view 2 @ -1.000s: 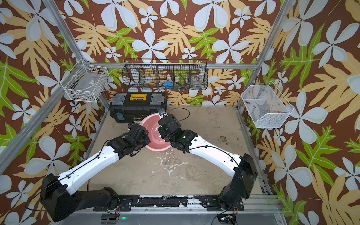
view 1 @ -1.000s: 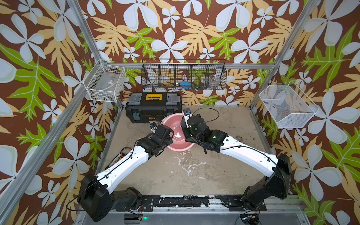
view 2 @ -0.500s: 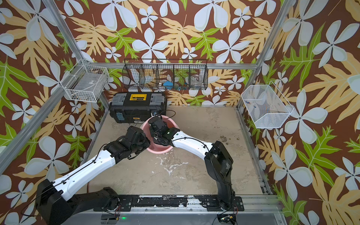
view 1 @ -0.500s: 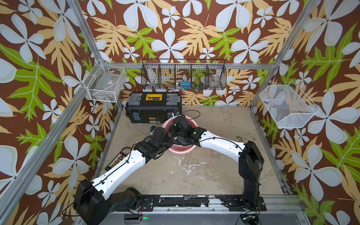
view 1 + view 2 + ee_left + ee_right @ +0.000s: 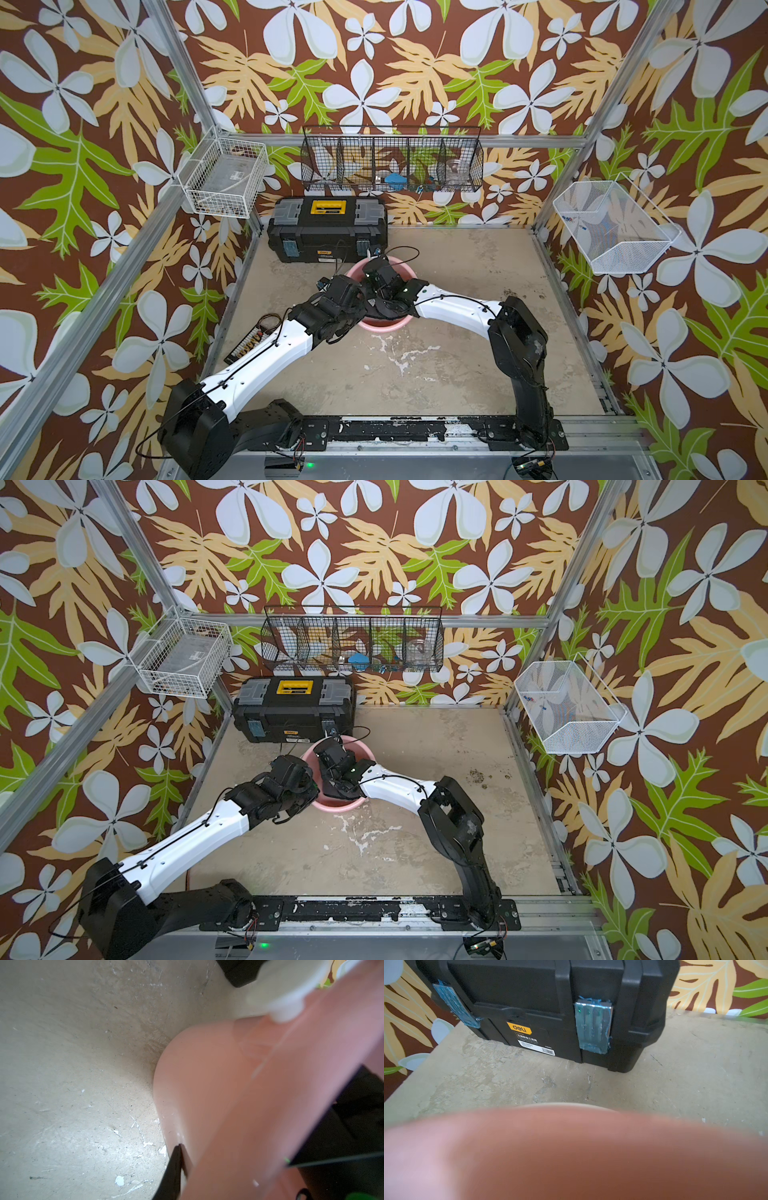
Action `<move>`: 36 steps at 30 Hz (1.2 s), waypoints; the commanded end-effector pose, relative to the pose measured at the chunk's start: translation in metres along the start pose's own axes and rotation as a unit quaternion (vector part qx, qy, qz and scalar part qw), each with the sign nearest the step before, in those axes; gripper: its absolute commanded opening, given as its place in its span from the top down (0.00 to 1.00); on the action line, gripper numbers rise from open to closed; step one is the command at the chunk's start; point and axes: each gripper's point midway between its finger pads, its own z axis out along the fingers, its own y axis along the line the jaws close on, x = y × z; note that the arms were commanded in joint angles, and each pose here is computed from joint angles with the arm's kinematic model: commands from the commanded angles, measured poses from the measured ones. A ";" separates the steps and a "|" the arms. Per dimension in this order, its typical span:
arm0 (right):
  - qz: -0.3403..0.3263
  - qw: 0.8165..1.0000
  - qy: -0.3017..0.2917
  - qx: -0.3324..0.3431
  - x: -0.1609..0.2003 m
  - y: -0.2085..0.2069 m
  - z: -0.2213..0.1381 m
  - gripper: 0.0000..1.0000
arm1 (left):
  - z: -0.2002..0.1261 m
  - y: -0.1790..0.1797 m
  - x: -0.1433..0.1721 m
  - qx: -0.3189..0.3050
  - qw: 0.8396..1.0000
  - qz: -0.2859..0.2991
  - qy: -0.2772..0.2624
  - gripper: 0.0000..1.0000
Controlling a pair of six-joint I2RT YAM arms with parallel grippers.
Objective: Wipe the inside of the bucket with a cloth
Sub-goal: Wipe the dirt from the inside of the bucket.
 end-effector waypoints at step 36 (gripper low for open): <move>0.138 0.983 0.094 -0.079 0.047 -0.002 0.057 1.00 | 0.023 -0.040 0.019 0.099 0.993 -0.016 0.055 1.00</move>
